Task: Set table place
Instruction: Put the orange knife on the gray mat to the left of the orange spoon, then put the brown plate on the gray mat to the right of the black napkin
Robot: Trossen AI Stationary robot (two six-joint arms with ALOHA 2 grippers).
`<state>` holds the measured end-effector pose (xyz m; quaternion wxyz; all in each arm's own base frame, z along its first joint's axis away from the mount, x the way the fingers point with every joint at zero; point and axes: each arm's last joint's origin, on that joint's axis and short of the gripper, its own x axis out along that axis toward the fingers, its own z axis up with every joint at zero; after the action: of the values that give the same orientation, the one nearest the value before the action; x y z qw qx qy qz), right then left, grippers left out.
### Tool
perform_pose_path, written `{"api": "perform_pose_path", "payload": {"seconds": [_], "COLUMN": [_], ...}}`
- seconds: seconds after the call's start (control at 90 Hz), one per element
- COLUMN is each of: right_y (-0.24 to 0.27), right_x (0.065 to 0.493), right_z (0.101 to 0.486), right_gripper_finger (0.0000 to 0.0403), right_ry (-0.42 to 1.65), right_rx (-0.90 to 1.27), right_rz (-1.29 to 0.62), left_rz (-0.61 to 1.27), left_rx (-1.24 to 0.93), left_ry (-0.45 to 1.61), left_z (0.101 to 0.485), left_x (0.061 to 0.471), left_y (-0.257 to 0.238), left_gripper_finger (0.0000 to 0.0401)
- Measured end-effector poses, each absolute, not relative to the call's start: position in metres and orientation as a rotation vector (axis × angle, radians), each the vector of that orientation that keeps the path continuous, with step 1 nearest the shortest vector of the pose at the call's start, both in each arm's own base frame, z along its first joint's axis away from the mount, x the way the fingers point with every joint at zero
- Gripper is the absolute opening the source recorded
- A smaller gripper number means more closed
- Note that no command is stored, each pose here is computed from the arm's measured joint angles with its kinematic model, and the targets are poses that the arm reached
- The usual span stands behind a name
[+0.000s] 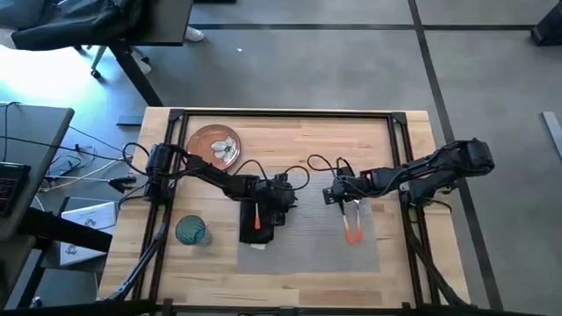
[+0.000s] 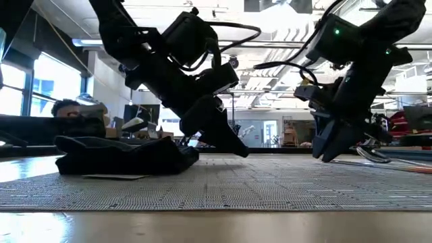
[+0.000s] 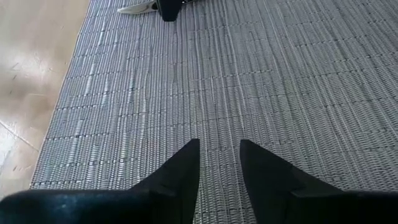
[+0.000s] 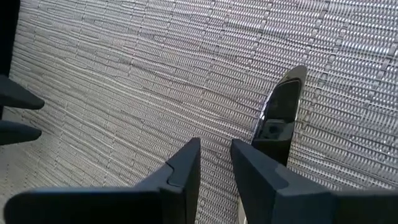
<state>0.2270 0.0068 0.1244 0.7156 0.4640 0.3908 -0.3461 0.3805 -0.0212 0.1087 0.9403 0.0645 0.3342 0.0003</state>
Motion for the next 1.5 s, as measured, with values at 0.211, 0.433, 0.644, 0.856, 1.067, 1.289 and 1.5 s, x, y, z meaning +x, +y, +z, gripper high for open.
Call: {"api": "perform_pose_path", "payload": {"seconds": [0.211, 0.433, 0.644, 0.856, 1.067, 1.289, 1.5], "right_y": [0.008, 0.008, 0.007, 0.004, 0.002, 0.001, 0.001], "right_x": [0.232, 0.238, 0.241, 0.240, 0.242, 0.245, 0.250], "right_z": [0.138, 0.168, 0.178, 0.177, 0.174, 0.162, 0.141], "right_gripper_finger": [0.0078, 0.0078, 0.0078, 0.0078, 0.0078, 0.0078, 0.0078], "right_ry": [0.856, 0.787, 0.757, 0.768, 0.780, 0.838, 0.901], "right_rx": [1.006, 0.884, 0.638, 0.370, 0.251, 0.175, 0.161], "right_rz": [-0.706, -0.566, -0.465, -0.472, -0.492, -0.502, -0.545], "left_rz": [0.001, 0.013, 0.110, 0.362, 0.489, 0.515, 0.633], "left_rx": [0.131, 0.155, 0.274, 0.298, 0.166, 0.141, 0.067], "left_ry": [0.677, 0.600, 0.529, 0.701, 1.065, 1.224, 1.421], "left_z": [0.110, 0.153, 0.228, 0.250, 0.219, 0.201, 0.171], "left_x": [0.380, 0.374, 0.342, 0.304, 0.279, 0.274, 0.252], "left_y": [-0.021, -0.020, -0.013, 0.019, 0.048, 0.049, 0.058], "left_gripper_finger": [0.0099, 0.0099, 0.0099, 0.0128, 0.0187, 0.0194, 0.0193]}}
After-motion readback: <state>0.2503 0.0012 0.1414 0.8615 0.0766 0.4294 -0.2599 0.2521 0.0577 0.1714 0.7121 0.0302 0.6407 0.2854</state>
